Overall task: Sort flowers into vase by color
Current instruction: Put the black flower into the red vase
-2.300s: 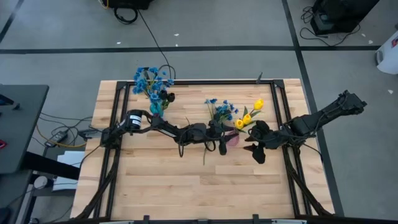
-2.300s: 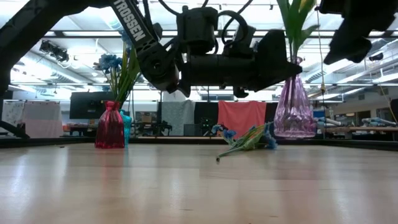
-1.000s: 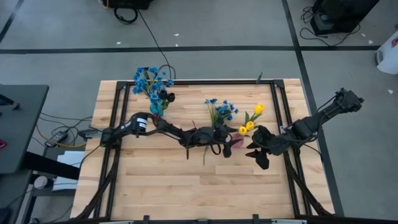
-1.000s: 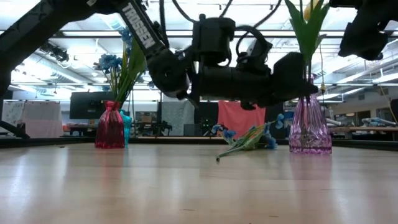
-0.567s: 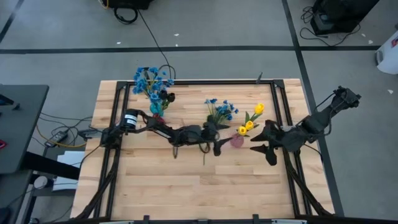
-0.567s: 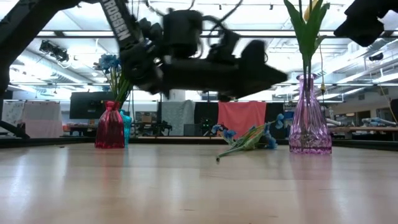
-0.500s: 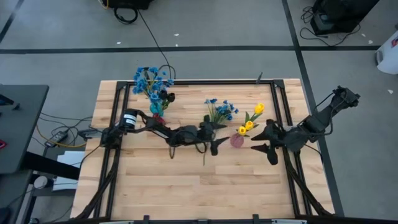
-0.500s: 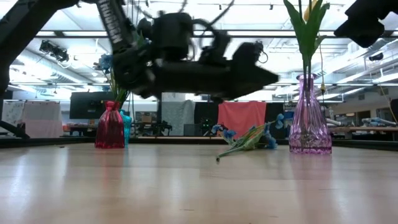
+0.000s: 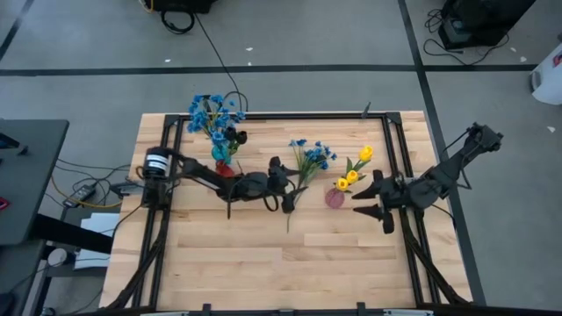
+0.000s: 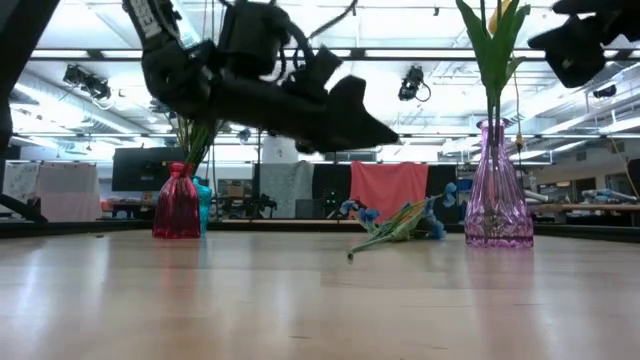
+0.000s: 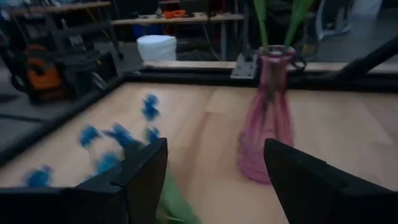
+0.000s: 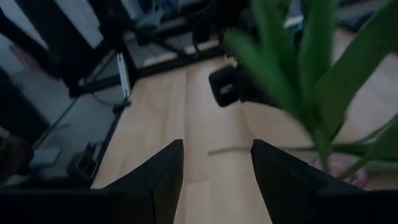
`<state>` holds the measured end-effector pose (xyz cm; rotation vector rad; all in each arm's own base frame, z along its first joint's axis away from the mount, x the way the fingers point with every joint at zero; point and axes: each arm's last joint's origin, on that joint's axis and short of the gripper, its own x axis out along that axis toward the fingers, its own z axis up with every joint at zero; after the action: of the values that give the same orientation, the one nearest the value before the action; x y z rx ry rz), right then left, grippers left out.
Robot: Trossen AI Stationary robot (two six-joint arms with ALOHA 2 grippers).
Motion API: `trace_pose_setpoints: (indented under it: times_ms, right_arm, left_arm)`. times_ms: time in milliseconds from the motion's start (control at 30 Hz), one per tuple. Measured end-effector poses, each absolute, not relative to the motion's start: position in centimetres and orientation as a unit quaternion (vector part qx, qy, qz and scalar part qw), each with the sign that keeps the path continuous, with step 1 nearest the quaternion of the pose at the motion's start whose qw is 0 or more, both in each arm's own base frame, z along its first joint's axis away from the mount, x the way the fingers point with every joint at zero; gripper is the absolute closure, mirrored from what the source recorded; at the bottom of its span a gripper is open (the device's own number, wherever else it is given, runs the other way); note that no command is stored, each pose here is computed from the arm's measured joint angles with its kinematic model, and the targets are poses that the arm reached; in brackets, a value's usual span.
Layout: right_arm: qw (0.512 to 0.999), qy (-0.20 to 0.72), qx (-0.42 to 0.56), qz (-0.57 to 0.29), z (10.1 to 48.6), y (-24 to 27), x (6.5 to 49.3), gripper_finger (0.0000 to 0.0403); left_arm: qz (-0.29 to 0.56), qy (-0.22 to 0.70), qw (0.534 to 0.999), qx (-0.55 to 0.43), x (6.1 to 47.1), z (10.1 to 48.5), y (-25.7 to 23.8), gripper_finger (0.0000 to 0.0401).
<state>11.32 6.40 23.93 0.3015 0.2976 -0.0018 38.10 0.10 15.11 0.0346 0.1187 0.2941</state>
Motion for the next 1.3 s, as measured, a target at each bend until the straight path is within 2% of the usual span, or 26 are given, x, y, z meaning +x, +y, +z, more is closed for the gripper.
trace_pose_setpoints:
  times_ms: [200, 400, 567, 933, 1300]
  right_arm:
    - [0.985, 0.083, 0.146, -0.029, 25.2, 5.6, 10.6, 0.0202]
    - [0.989, 0.067, 0.118, -0.055, 25.5, 5.2, 10.4, 0.0202]
    - [0.992, 0.061, 0.081, -0.071, 25.6, 5.1, 10.4, 0.0202]
    - [0.993, 0.06, 0.047, -0.089, 25.6, 4.9, 10.4, 0.0202]
    - [0.992, 0.061, 0.055, -0.093, 25.6, 4.8, 10.5, 0.0202]
  left_arm:
    - [0.164, 0.039, 0.983, 0.077, 36.0, 18.1, 0.7, 0.0132]
    - [0.2, -0.062, 0.975, 0.073, 29.4, 18.4, 2.4, 0.0166]
    - [0.223, -0.055, 0.973, 0.035, 26.6, 17.6, 3.8, 0.0183]
    - [0.211, 0.096, 0.972, 0.034, 29.6, 17.3, 4.9, 0.019]
    - [0.21, 0.109, 0.971, 0.029, 30.3, 17.7, 5.2, 0.019]
